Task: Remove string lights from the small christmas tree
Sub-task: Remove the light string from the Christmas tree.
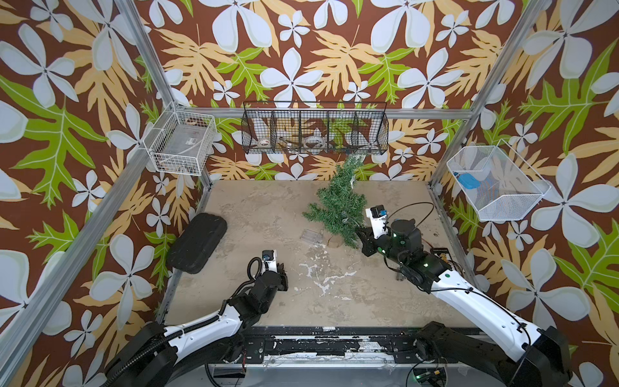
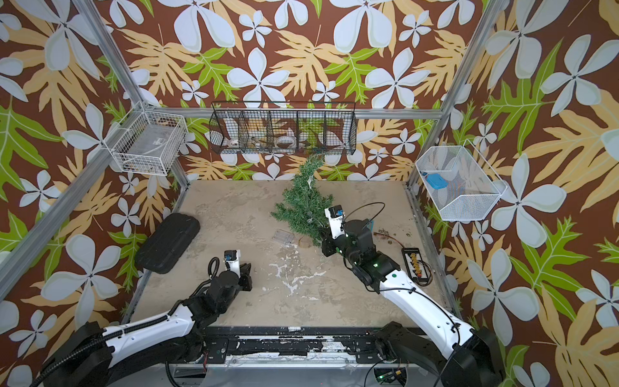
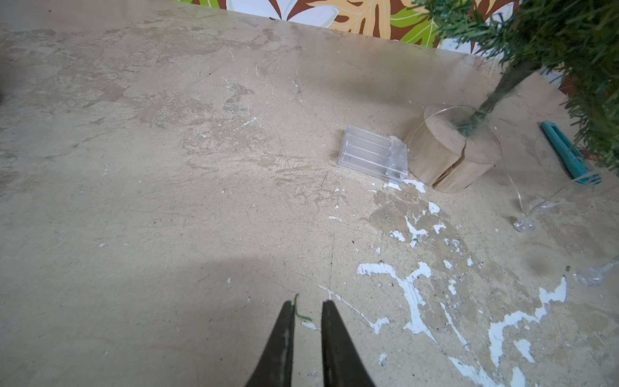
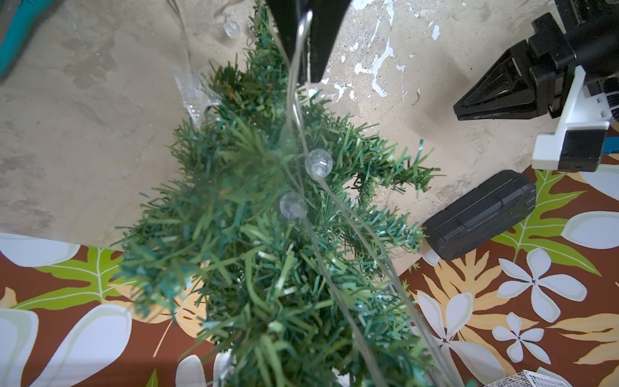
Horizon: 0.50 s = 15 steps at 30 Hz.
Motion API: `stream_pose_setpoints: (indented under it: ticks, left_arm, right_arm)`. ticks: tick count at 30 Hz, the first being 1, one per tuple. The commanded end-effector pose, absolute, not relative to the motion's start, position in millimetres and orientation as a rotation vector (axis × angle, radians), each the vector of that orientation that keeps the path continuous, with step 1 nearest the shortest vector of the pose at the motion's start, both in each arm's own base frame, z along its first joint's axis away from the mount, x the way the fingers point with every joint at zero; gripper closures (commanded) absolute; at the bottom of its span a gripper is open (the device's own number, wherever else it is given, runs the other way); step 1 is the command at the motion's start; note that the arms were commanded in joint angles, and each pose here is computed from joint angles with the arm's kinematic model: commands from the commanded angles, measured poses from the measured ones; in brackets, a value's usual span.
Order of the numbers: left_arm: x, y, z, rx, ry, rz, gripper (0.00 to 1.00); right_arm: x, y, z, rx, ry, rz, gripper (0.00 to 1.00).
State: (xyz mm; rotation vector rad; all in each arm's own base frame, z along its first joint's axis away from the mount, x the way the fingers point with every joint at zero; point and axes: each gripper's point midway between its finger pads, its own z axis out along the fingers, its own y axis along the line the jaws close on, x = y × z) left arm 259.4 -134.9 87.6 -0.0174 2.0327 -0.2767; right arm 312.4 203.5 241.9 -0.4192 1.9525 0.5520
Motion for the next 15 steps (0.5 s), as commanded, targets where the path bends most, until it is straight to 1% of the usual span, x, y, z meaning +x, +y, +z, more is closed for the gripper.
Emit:
stream_pose_setpoints:
  ticks: [1, 5, 10, 11, 14, 15]
  left_arm:
    - [261.5, -133.9, 92.4, -0.039, 2.012, -0.280, 0.81]
    - [261.3, -133.6, 92.2, -0.039, 2.012, -0.280, 0.81]
    - [261.3, -133.7, 91.8, -0.039, 2.013, -0.280, 0.81]
    - [261.3, -133.6, 92.0, -0.038, 2.012, -0.280, 0.81]
    - [261.4, -133.5, 92.1, -0.040, 2.012, -0.279, 0.82]
    - [261.3, -133.4, 91.9, -0.039, 2.012, -0.278, 0.82]
  right_arm:
    - [315.7, 201.7, 242.1, -0.420, 1.948, 0.522, 0.90]
    - [317.7, 203.3, 238.5, -0.420, 1.956, 0.524, 0.85]
    - [321.1, 207.0, 236.2, -0.421, 1.958, 0.534, 0.84]
    - [321.9, 207.7, 235.2, -0.422, 1.959, 0.536, 0.86]
    - [323.1, 209.0, 233.2, -0.422, 1.964, 0.540, 0.99]
    - [323.1, 209.0, 234.4, -0.421, 1.961, 0.540, 1.00]
